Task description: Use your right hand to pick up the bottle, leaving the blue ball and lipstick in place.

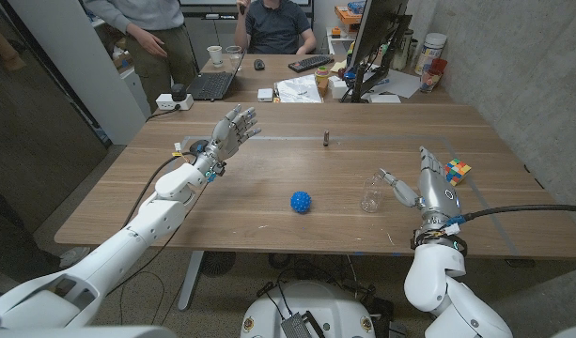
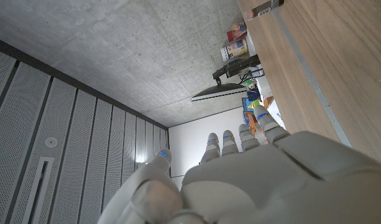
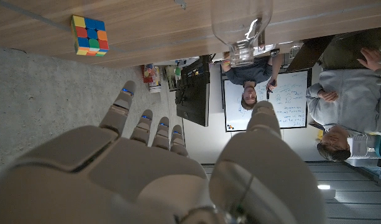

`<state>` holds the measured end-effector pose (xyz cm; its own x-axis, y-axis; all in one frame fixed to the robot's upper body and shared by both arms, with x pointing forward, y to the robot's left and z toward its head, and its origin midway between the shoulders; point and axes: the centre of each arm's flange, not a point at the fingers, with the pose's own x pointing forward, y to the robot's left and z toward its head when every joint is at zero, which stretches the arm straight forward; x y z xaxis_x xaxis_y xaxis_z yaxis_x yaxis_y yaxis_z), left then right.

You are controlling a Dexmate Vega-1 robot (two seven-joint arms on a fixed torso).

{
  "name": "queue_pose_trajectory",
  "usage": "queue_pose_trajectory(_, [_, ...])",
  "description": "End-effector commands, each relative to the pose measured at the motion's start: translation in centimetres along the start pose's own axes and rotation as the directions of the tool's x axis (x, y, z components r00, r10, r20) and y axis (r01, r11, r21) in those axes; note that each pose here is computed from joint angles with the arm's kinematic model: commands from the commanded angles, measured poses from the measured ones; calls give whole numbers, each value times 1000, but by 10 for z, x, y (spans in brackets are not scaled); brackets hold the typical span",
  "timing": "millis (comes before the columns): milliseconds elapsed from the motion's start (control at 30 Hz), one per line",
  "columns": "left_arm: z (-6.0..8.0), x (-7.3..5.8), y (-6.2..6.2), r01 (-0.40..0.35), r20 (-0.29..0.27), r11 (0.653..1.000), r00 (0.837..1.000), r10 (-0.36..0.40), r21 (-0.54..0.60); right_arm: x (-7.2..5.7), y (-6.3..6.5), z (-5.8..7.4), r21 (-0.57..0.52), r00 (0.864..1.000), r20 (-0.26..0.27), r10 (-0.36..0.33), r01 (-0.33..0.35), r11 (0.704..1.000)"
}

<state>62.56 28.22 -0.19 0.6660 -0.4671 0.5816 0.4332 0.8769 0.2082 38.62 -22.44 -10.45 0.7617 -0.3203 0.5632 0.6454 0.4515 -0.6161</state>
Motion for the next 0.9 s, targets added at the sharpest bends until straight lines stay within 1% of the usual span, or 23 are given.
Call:
queue_pose_trajectory(33, [6, 2, 0, 16, -11, 1000, 1000, -16, 20, 1, 17, -3, -28, 999, -20, 26, -26, 999])
queue_pose_trajectory(200, [8, 3, 0, 20, -8, 999, 1000, -20, 29, 0, 22, -4, -34, 999, -29, 30, -31, 999])
queue_pose_trajectory(567, [9, 4, -2, 29, -11, 999, 1000, -29, 31, 0, 36, -8, -21, 997, -43, 69, -70, 997])
queue_pose_trajectory(633, [9, 3, -2, 33, -3, 999, 999, -33, 26, 0, 39, -9, -41, 996, -53, 73, -75, 996])
queue_pose_trajectory(700, [10, 3, -2, 29, -6, 999, 1000, -29, 30, 1, 42, -11, -20, 995, -57, 83, -84, 996])
queue_pose_trajectory(833, [13, 4, -2, 38, 2, 999, 999, -38, 34, 2, 45, -11, -33, 994, -58, 91, -93, 995])
queue_pose_trajectory(867, [13, 4, -2, 39, 2, 999, 999, -39, 38, 1, 45, -11, -47, 994, -64, 88, -91, 995])
queue_pose_trajectory(900, [13, 3, -2, 38, -2, 998, 999, -38, 44, 1, 45, -12, -49, 992, -71, 100, -104, 993])
